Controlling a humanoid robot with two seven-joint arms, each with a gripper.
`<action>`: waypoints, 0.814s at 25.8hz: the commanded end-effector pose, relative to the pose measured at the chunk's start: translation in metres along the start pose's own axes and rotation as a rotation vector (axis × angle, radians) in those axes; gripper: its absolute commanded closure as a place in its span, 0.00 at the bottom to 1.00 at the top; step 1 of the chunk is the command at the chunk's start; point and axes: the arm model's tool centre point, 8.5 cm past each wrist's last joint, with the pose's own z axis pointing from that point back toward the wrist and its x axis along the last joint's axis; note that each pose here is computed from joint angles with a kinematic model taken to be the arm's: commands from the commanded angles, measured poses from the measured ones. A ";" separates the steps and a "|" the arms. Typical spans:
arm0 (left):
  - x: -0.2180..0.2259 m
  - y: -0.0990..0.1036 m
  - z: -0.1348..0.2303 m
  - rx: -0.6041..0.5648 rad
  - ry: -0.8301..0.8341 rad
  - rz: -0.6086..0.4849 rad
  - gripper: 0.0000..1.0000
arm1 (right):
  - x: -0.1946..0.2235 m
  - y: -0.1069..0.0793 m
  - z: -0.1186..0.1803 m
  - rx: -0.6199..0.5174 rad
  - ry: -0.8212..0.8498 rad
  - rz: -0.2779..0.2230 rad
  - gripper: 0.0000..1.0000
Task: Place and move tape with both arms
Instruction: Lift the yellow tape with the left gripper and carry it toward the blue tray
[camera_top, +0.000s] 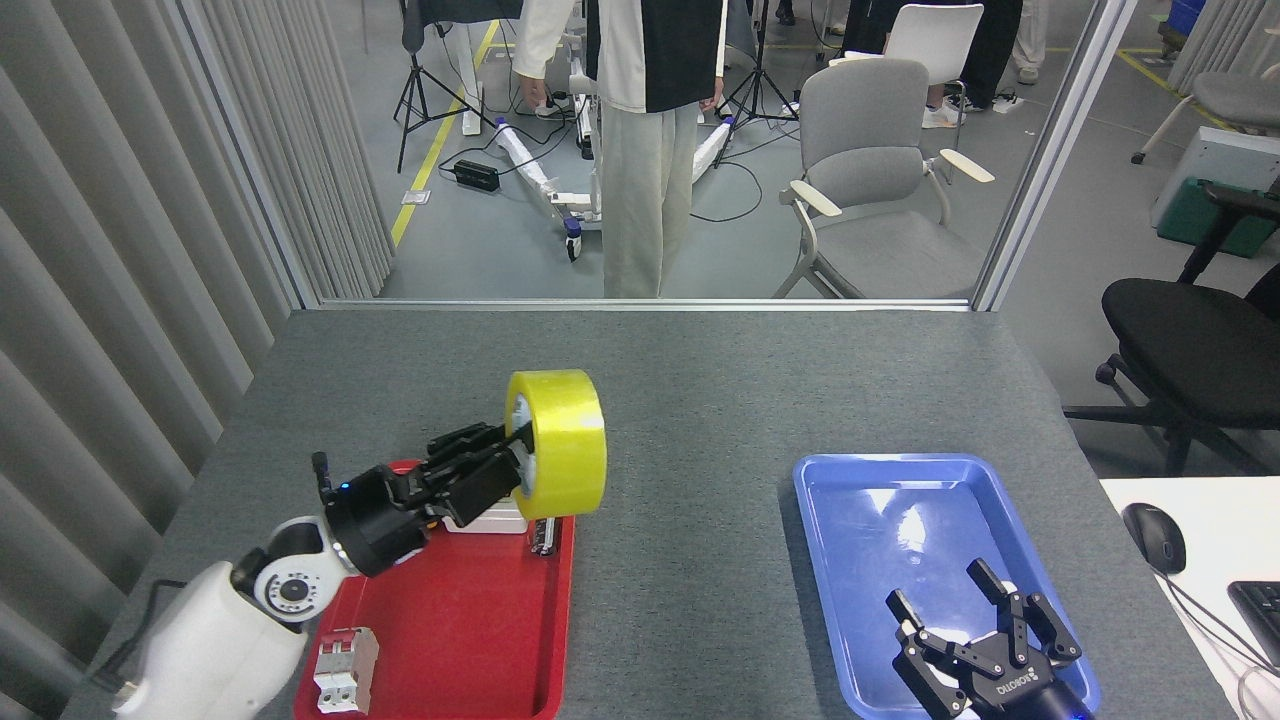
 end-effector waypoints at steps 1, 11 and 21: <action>0.014 -0.038 -0.034 -0.018 -0.074 0.079 1.00 | 0.008 -0.002 0.000 -0.009 -0.091 -0.015 0.00; 0.027 -0.112 -0.098 -0.156 -0.109 0.207 1.00 | 0.025 -0.026 -0.026 -0.075 -0.332 -0.012 0.00; 0.018 -0.135 -0.102 -0.201 -0.045 0.262 1.00 | 0.032 -0.028 -0.029 -0.067 -0.335 -0.007 0.00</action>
